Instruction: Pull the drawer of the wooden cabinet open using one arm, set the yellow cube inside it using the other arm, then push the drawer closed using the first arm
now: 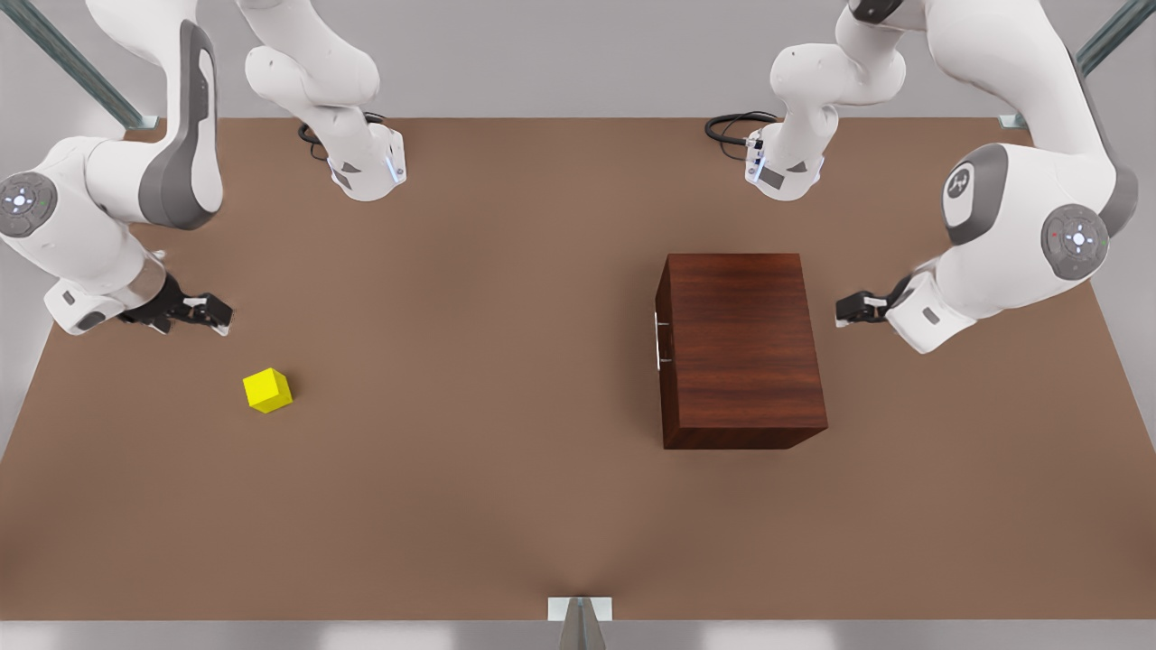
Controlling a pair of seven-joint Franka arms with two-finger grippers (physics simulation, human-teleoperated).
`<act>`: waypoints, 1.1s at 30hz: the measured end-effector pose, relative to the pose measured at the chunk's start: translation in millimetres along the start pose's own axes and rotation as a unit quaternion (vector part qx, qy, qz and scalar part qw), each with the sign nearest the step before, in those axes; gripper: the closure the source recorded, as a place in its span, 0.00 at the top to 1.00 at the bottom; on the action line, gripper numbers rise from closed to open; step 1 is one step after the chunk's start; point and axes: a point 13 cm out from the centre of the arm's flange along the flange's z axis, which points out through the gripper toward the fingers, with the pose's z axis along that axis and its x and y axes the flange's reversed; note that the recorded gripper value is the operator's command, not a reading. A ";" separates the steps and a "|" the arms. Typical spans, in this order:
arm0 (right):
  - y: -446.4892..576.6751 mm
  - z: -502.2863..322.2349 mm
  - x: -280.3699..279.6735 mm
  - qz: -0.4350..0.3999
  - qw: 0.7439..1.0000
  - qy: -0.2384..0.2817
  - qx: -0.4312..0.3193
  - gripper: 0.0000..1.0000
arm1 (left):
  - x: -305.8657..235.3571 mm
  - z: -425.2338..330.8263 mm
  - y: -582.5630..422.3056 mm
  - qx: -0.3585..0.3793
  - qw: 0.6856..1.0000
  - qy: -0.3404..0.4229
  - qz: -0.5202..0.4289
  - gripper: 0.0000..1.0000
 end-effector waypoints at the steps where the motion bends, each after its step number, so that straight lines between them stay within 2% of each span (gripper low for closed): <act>1: -9.1 -0.4 -3.8 0.006 1.000 -0.008 0.001 1.00 | -3.3 -1.1 -0.3 0.000 1.000 -0.006 0.000 1.00; 7: -33.3 18.9 -22.4 0.017 1.000 -0.018 0.001 1.00 | -6.7 2.6 -0.2 -0.002 1.000 -0.010 -0.001 1.00; 14: 143.0 33.2 -27.8 -0.122 0.992 -0.009 -0.027 1.00 | -6.7 31.0 18.5 0.000 0.999 0.025 -0.025 1.00; 20: 91.3 36.0 -29.4 -0.080 0.996 0.000 -0.029 1.00 | -14.3 36.6 10.6 -0.017 1.000 0.018 -0.016 1.00; 22: 86.1 35.9 -29.2 -0.077 0.997 0.001 -0.029 1.00 | -13.4 56.3 -32.8 -0.047 0.998 0.028 0.018 1.00; 25: 95.9 42.8 -28.1 -0.086 0.996 0.009 -0.029 1.00 | -4.3 88.6 -152.9 -0.099 0.989 0.027 0.102 1.00; 33: 83.2 45.3 -29.7 -0.077 0.996 0.012 -0.031 1.00 | 7.1 179.3 -292.6 -0.148 0.984 -0.011 0.102 1.00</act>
